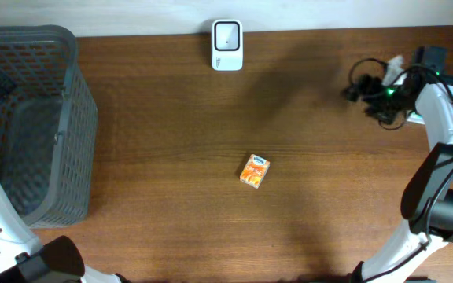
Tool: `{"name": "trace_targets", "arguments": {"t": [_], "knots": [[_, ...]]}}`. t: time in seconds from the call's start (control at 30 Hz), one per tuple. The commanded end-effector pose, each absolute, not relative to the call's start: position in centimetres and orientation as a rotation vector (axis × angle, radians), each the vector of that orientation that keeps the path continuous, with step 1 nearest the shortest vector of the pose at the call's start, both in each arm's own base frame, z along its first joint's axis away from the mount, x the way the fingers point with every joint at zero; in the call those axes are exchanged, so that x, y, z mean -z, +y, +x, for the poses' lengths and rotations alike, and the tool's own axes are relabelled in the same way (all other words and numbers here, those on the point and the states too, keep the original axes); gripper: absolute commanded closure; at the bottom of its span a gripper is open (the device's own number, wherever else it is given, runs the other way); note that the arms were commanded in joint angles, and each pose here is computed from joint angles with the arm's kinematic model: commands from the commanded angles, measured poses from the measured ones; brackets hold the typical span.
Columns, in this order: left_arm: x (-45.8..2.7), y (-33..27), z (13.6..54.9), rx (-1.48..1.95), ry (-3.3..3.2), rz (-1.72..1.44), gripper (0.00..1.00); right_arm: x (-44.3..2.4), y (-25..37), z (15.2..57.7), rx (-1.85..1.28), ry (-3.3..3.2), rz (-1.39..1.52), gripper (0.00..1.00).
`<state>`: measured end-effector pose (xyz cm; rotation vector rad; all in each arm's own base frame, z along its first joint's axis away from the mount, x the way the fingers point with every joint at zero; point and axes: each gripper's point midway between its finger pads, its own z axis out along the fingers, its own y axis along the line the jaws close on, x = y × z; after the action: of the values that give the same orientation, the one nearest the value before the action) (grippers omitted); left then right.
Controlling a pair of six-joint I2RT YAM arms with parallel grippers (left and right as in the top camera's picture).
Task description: Scan the item barcode
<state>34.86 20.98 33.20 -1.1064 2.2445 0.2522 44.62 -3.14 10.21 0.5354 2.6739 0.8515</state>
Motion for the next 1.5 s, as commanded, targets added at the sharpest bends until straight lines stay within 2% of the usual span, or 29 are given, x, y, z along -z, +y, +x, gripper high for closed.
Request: {"name": "trace_targets", "arguments": {"t": [0.0, 0.1, 0.27, 0.3, 0.33, 0.37, 0.4, 0.43, 0.5, 0.53, 0.67, 0.93, 1.23, 1.3, 1.47], "knots": [[-33.2, 21.3, 34.7, -0.256, 2.234, -1.125, 0.01, -11.7, 3.8, 41.3, -1.169, 2.736, 0.265, 0.00], [-33.2, 21.3, 34.7, -0.256, 2.234, -1.125, 0.01, -10.2, 7.3, 37.6, -1.051, 2.931, -0.039, 0.00], [-33.2, 21.3, 34.7, -0.256, 2.234, -1.125, 0.01, -8.4, 13.1, 34.8, -0.935, 3.058, -0.310, 0.01], [-33.2, 21.3, 34.7, -0.256, 2.234, -1.125, 0.01, -8.1, 14.4, 34.4, -0.935, 3.070, -0.330, 0.08], [-33.2, 21.3, 34.7, -0.256, 2.234, -1.125, 0.01, -8.0, 15.3, 34.1, -0.934, 3.077, -0.342, 0.20], [-33.2, 21.3, 34.7, -0.256, 2.234, -1.125, 0.01, -7.8, 16.6, 33.8, -0.932, 3.088, -0.340, 0.39], [-33.2, 21.3, 34.7, -0.256, 2.234, -1.125, 0.01, -7.6, 17.8, 33.4, -0.930, 3.103, -0.325, 0.46], [-33.2, 21.3, 34.7, -0.256, 2.234, -1.125, 0.01, -7.4, 18.8, 33.2, -0.929, 3.110, -0.306, 0.56], [-33.2, 21.3, 34.7, -0.256, 2.234, -1.125, 0.01, -6.6, 19.9, 32.7, -0.875, 3.151, -0.231, 0.87], [-33.2, 21.3, 34.7, -0.256, 2.234, -1.125, 0.01, -5.8, 19.9, 32.4, -0.801, 3.182, -0.182, 0.96], [-33.2, 21.3, 34.7, -0.256, 2.234, -1.125, 0.01, -3.0, 19.1, 31.3, -0.467, 3.251, -0.017, 0.96], [-33.2, 21.3, 34.7, -0.256, 2.234, -1.125, 0.01, -1.0, 17.0, 30.4, -0.236, 3.270, 0.069, 0.96], [-33.2, 21.3, 34.7, -0.256, 2.234, -1.125, 0.01, -0.7, 7.8, 32.0, 0.400, 3.151, 0.139, 0.90], [-33.2, 21.3, 34.7, -0.256, 2.234, -1.125, 0.01, -0.7, 6.4, 32.1, 0.411, 3.158, 0.199, 0.86], [-33.2, 21.3, 34.7, -0.256, 2.234, -1.125, 0.01, -0.8, 3.0, 32.3, 0.411, 3.170, 0.363, 0.87]]}}
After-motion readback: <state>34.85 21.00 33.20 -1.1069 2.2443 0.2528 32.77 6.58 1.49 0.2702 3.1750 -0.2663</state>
